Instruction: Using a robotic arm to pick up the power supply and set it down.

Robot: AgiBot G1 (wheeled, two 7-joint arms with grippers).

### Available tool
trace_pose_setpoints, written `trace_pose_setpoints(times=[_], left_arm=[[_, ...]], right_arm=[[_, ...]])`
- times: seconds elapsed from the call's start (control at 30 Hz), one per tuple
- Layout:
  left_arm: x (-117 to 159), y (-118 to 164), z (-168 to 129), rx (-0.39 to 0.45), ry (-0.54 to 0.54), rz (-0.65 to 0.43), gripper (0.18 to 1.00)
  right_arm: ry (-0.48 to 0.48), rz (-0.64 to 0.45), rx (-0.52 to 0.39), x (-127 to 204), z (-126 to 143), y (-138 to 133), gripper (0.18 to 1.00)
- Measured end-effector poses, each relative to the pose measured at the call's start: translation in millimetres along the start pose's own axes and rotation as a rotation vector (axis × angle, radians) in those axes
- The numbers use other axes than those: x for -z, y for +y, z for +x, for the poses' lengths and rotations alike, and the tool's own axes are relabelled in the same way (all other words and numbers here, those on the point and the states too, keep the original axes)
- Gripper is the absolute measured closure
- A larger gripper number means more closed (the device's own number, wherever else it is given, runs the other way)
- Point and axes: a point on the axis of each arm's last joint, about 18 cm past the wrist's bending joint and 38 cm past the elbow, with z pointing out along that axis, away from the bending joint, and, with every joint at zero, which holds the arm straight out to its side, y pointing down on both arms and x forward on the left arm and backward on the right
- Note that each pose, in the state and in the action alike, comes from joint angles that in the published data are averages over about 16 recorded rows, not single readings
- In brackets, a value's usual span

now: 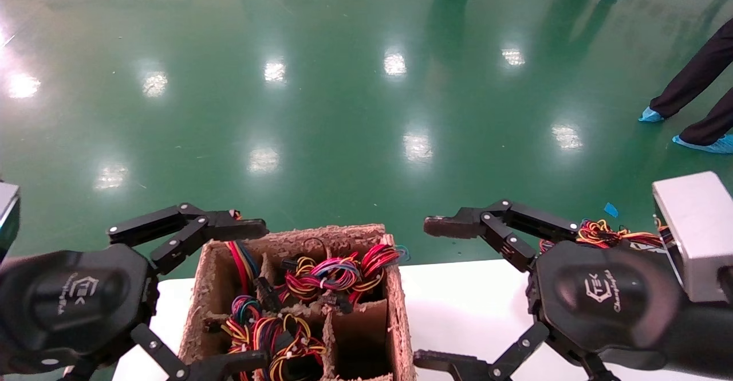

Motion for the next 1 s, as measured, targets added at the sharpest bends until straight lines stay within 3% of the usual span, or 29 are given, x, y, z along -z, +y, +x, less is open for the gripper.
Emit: trace_pose_setpoints(times=[0.27,0.53,0.73,1.0], left_arm=[[0,0,0,0.0,0.0,0.0,0.187],[0,0,0,0.0,0.0,0.0,0.214],[0,0,0,0.0,0.0,0.0,0.272],[0,0,0,0.0,0.0,0.0,0.412]], right_arm=[[-0.008,-0.028,-0.012,-1,-2,5,0.179],[-0.068,-0.135,-0.064,-9,-14,28,0.179],[-0.149,-0.244,-0.116,-17,-28,51,0.179],[-0.253,-0.344,-0.164,-25,-45,72,0.179]])
